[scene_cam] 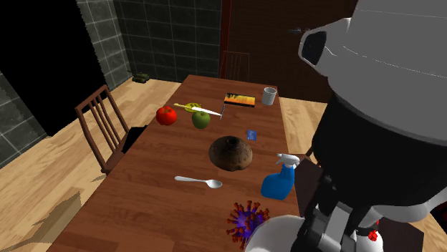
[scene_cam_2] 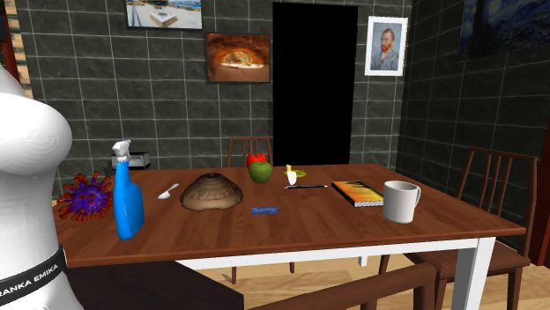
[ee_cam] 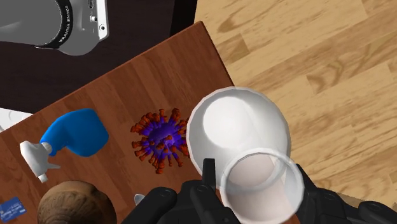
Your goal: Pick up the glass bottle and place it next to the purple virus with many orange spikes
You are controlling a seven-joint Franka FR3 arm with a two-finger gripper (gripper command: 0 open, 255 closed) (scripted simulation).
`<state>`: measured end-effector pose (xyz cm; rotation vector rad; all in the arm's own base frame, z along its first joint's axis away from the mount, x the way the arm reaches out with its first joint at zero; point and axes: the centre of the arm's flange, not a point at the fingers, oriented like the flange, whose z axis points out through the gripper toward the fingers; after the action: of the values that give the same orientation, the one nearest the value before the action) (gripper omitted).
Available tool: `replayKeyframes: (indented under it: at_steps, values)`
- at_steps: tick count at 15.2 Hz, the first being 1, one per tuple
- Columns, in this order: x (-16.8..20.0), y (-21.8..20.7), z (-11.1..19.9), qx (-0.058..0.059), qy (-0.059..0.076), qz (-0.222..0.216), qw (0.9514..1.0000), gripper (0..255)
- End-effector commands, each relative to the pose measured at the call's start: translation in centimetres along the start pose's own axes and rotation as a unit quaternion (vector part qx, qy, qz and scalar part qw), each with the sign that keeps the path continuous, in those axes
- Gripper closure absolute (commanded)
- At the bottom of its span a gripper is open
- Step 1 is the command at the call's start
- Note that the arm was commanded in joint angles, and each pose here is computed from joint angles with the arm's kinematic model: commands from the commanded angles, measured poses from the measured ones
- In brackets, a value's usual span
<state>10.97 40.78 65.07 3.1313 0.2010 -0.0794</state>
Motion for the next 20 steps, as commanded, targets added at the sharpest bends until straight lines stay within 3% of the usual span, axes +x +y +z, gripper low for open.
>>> replayKeyframes:
  at_steps: [1, 20]
  values:
    - [0.1, 0.1, 0.9, 0.000, 0.000, 0.000, 1.0000, 255]
    - [0.6, 0.1, 10.9, 0.000, 0.000, 0.000, 1.0000, 255]
